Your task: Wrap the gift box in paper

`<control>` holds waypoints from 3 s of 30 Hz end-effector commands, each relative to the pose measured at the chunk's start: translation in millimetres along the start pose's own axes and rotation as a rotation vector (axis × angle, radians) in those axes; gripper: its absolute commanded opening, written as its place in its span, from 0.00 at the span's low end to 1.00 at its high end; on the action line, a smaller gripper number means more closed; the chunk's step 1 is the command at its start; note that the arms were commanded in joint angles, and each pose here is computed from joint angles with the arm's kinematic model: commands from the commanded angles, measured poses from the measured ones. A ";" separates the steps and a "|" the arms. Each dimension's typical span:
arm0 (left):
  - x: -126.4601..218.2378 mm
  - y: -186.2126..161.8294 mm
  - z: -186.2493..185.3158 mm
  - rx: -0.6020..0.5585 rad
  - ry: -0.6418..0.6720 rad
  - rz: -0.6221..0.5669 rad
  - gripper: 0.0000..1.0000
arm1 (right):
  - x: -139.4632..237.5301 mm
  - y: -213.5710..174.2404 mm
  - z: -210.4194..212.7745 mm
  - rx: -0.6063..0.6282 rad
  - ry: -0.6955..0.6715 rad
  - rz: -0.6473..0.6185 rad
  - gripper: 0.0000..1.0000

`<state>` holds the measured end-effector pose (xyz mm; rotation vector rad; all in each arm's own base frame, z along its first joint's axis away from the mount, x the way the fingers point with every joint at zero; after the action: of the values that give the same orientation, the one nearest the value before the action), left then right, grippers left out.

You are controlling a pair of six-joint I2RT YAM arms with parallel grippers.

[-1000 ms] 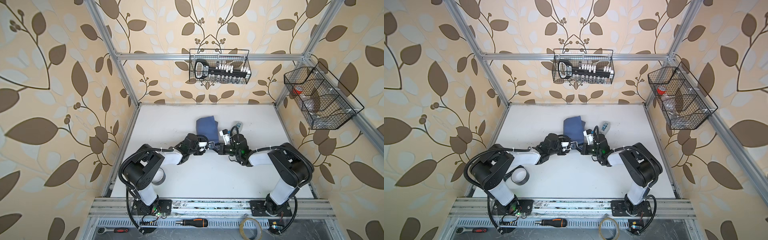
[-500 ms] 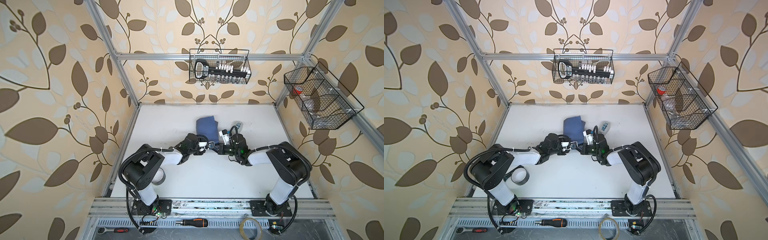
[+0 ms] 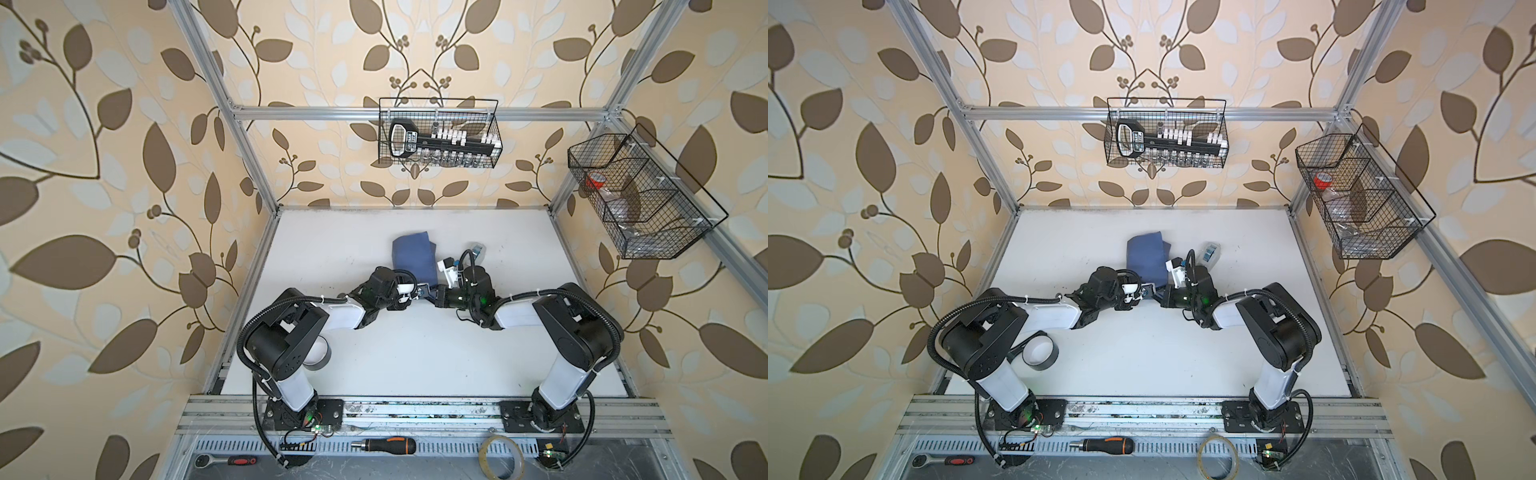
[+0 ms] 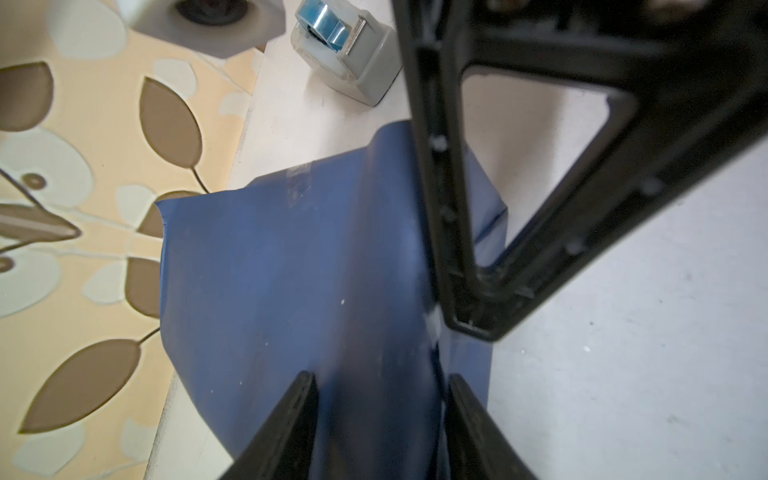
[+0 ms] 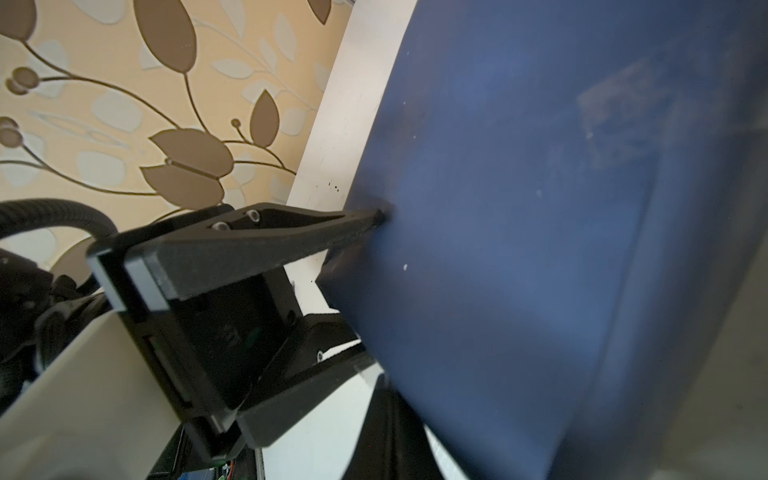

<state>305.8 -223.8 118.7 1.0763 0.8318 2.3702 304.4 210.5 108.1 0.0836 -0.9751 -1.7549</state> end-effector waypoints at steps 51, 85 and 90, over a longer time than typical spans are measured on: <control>-3.5 -42.3 -29.0 0.003 -0.152 0.211 0.46 | -0.1 8.8 -8.4 -0.168 -0.088 -0.058 0.26; -4.3 -41.5 -27.4 0.007 -0.145 0.214 0.45 | 17.3 2.4 -12.0 -0.167 -0.127 -0.044 0.40; -4.5 -41.6 -27.5 0.008 -0.145 0.214 0.45 | 30.1 -1.3 -13.6 -0.162 -0.124 -0.046 0.40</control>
<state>308.7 -225.4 121.1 1.0780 0.8340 2.3715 303.8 190.5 115.5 -0.0613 -0.8939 -1.8865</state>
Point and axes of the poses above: each gripper's point midway between its finger pads, its own x axis back along the fingers, its own z axis along the line the jaws close on, y = z × x, the point moved 8 cm from there along x, back along the fingers, and after that the axes turned 9 degrees about x, right-handed, at the moved point
